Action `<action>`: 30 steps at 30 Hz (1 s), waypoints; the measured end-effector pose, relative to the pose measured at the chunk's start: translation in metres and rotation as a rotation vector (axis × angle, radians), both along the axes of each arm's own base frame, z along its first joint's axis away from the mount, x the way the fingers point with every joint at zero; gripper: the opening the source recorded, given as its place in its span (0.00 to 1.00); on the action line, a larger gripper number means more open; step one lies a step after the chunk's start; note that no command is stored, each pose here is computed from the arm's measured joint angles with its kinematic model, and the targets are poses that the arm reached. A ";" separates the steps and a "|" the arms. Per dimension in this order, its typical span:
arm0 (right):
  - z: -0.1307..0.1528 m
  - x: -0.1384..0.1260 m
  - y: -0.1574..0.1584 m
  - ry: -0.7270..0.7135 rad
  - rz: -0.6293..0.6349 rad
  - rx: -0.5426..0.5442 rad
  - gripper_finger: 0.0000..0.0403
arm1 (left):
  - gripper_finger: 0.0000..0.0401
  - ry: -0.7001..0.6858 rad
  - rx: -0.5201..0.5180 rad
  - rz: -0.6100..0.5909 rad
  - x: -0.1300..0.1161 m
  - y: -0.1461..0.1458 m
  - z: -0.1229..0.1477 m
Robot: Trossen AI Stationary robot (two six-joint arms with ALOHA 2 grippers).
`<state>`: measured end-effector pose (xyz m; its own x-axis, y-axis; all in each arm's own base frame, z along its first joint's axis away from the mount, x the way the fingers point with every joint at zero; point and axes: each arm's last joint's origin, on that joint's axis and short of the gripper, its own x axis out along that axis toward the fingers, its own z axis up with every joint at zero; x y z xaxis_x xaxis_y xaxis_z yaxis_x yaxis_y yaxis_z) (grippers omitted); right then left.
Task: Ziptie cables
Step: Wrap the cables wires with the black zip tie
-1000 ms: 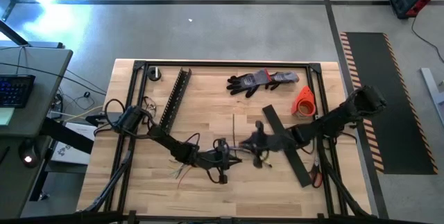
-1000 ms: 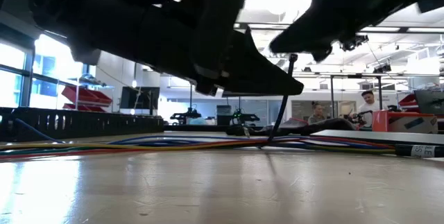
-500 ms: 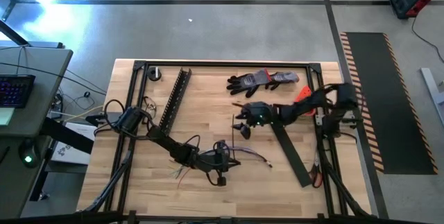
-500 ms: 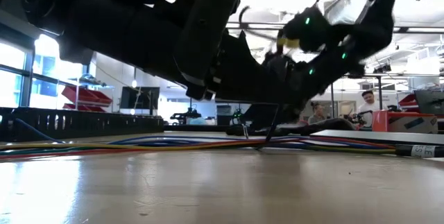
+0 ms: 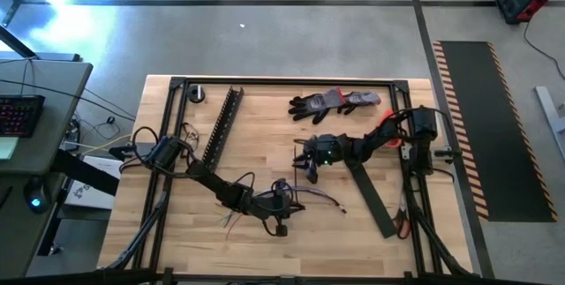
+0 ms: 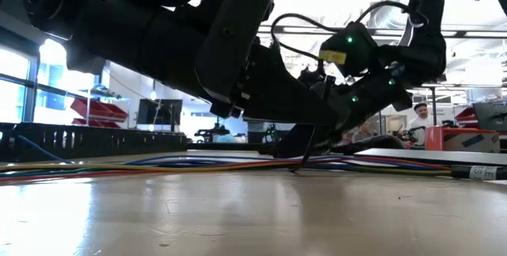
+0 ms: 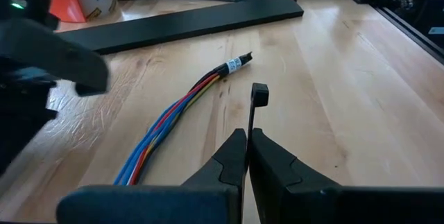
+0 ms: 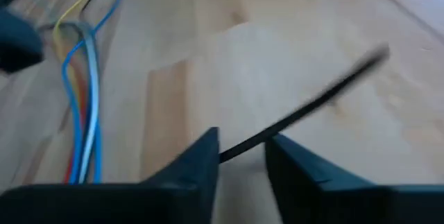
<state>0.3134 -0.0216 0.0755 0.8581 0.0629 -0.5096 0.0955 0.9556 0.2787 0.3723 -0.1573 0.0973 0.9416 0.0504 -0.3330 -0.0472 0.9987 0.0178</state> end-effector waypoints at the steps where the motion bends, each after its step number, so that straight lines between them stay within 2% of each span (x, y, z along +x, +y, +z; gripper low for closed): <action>1: 0.000 0.000 0.003 -0.002 0.018 -0.015 0.16 | 0.00 0.000 -0.001 0.000 0.000 0.000 0.000; 3: 0.000 0.001 0.008 -0.003 0.034 -0.048 0.06 | 0.00 0.001 -0.001 -0.001 0.000 0.000 0.000; 5: 0.001 0.001 0.014 -0.012 0.039 -0.086 0.02 | 0.00 0.001 -0.001 -0.001 0.000 0.000 0.000; 9: 0.001 0.002 0.021 -0.016 0.015 -0.157 0.01 | 0.00 0.005 -0.015 0.005 0.000 0.000 -0.001; 13: 0.003 0.001 0.032 -0.016 -0.012 -0.288 0.00 | 0.00 0.004 -0.047 0.019 0.000 0.000 -0.001; 18: 0.004 -0.001 0.055 -0.016 -0.018 -0.497 0.00 | 0.00 0.011 -0.109 0.045 -0.003 0.002 -0.004; 22: 0.005 -0.005 0.078 -0.006 -0.007 -0.667 0.00 | 0.00 0.014 -0.198 0.087 -0.015 0.009 -0.008; 26: 0.005 -0.010 0.096 0.004 0.032 -0.798 0.00 | 0.00 -0.070 -0.294 0.107 -0.033 0.018 -0.010; 30: 0.010 -0.008 0.105 -0.006 0.058 -0.879 0.00 | 0.00 -0.171 -0.371 0.093 -0.041 0.029 -0.008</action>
